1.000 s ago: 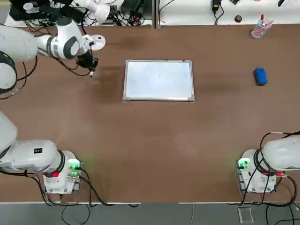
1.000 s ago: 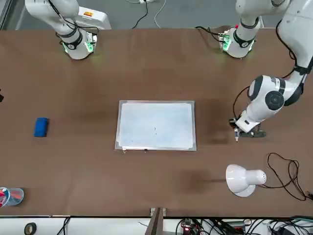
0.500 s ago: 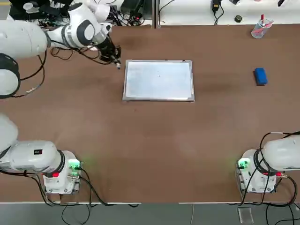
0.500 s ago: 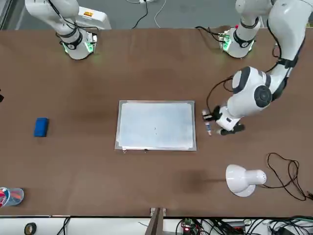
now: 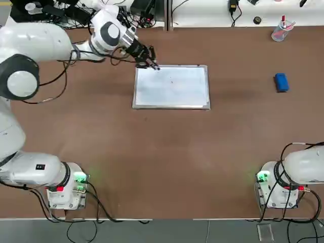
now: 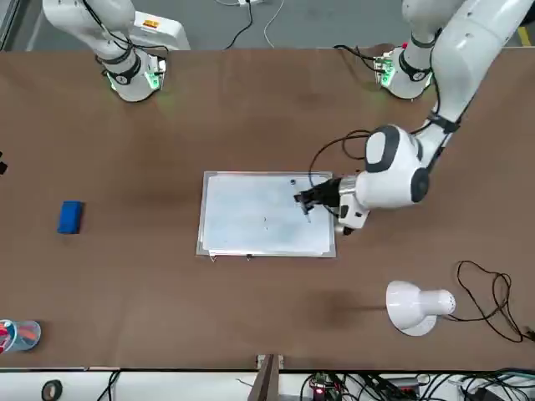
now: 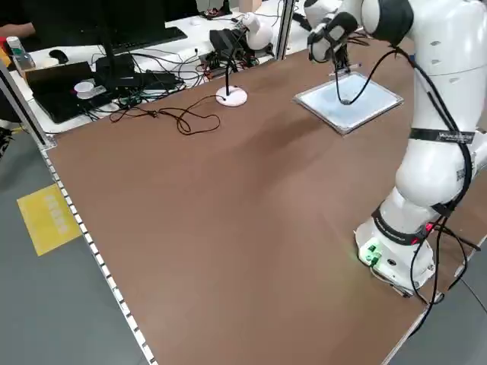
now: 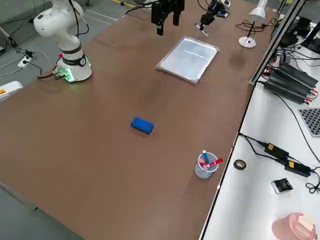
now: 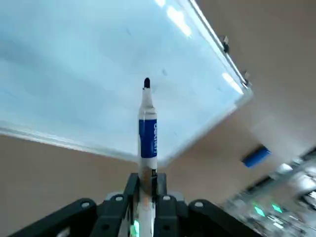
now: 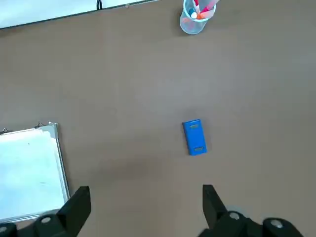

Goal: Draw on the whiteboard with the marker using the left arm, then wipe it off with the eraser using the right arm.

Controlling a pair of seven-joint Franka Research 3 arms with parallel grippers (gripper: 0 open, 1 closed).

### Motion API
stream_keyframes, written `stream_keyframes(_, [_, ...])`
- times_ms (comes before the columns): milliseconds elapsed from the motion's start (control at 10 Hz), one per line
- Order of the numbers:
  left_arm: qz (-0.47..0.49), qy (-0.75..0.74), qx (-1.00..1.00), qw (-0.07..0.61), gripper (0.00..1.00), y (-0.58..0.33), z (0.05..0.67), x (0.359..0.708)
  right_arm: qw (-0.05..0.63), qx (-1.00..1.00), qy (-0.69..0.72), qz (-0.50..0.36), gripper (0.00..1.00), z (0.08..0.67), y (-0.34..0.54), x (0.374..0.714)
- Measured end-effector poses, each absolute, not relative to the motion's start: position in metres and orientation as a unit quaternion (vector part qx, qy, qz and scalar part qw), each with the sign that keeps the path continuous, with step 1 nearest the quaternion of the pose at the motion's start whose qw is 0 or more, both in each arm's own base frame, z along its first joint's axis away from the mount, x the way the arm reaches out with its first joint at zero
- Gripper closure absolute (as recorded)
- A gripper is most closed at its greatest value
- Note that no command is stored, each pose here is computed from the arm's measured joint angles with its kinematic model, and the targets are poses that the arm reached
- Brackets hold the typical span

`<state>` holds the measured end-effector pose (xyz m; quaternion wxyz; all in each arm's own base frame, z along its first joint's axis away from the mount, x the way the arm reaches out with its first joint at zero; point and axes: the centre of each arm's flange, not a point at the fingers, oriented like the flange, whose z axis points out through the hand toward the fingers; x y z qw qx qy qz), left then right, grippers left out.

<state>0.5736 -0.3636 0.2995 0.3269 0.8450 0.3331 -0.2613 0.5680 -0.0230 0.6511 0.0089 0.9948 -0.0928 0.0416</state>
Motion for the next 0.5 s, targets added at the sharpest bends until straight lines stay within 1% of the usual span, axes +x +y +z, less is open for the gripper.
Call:
stream_keyframes(200, [-0.317, 0.375, 0.789, 0.369, 0.83, -0.386, 0.286, 0.577, 0.009, 0.995, -0.093, 0.041, 0.00, 0.651, -0.023, 0.568])
stream_keyframes(500, [-0.376, 0.424, 0.722, 0.397, 0.83, -0.414, 0.259, 0.566, 0.009, 0.995, -0.093, 0.040, 0.00, 0.650, -0.023, 0.568])
